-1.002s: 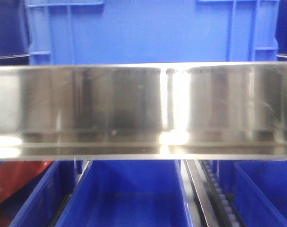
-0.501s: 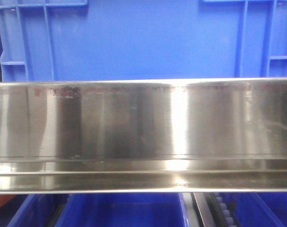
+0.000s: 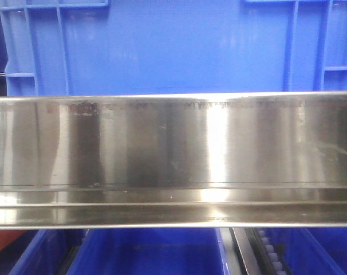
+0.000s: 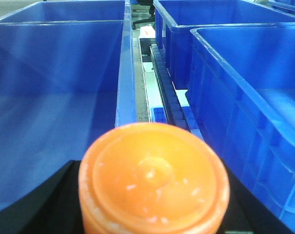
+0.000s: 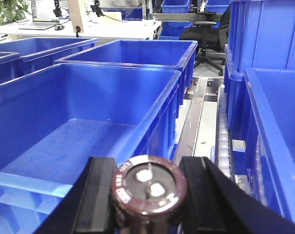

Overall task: Place cylindrical capacitor in blue bin on shelf
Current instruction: 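Extend both grippers over the nearest blue bin, then open left gripper to drop orange cylinder into the blue bin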

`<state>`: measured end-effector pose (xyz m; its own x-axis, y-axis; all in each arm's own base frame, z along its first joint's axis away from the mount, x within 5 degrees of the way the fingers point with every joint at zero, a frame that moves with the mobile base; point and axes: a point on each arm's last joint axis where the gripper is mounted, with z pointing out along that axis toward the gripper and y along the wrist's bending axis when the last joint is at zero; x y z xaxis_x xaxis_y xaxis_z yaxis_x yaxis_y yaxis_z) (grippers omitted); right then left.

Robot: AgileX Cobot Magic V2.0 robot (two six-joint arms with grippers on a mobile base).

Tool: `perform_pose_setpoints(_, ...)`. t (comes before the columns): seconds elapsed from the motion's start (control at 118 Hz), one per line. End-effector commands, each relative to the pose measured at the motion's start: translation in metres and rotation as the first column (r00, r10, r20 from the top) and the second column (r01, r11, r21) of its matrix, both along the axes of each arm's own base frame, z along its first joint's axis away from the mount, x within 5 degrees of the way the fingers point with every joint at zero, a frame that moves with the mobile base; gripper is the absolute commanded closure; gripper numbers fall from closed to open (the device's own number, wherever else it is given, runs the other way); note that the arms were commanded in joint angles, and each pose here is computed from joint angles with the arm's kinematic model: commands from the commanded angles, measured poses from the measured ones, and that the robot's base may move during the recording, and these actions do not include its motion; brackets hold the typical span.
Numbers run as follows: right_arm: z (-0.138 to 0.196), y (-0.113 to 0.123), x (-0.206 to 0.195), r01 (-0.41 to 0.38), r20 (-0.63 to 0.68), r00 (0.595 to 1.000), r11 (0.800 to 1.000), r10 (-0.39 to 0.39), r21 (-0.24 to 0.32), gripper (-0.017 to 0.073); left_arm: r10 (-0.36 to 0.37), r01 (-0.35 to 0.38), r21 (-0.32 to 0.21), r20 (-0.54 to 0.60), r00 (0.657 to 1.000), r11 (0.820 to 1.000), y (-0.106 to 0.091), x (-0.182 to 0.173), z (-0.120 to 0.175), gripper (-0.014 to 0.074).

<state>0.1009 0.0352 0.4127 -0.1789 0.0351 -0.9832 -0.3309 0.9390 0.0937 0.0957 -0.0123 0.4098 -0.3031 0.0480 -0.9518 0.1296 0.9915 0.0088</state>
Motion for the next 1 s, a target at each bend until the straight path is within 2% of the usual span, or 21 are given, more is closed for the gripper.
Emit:
perform_pose_setpoints(0.0,0.0051,-0.0008,-0.0017,0.004,0.038,0.999,1.0,-0.004,0.007,0.072,-0.001,0.001,-0.005,0.029,1.0,1.0,0.0,-0.0007,0.0035,0.0704)
perform_pose_setpoints(0.705,0.0051,-0.0008,-0.0017,0.004,0.038,0.999,1.0,-0.004,0.007,0.072,-0.001,0.001,-0.005,0.029,1.0,1.0,0.0,-0.0007,0.0035,0.0704)
perform_pose_setpoints(0.875,0.0054,-0.0007,-0.0017,0.004,0.042,0.999,1.0,-0.004,0.01,0.072,-0.004,0.005,-0.017,0.064,0.998,1.0,-0.0006,0.0,0.0066,0.0704)
perform_pose_setpoints(0.934,0.0056,-0.0008,-0.0016,0.004,0.043,0.999,1.0,-0.005,0.01,0.072,-0.01,0.013,-0.037,0.075,0.997,0.999,-0.0021,0.0027,0.0083,0.0704)
perform_pose_setpoints(0.993,0.0055,-0.0008,-0.0017,0.004,0.042,0.999,1.0,-0.004,0.01,0.072,-0.043,0.045,-0.024,0.072,0.996,0.999,-0.0057,0.0071,0.0114,0.0704)
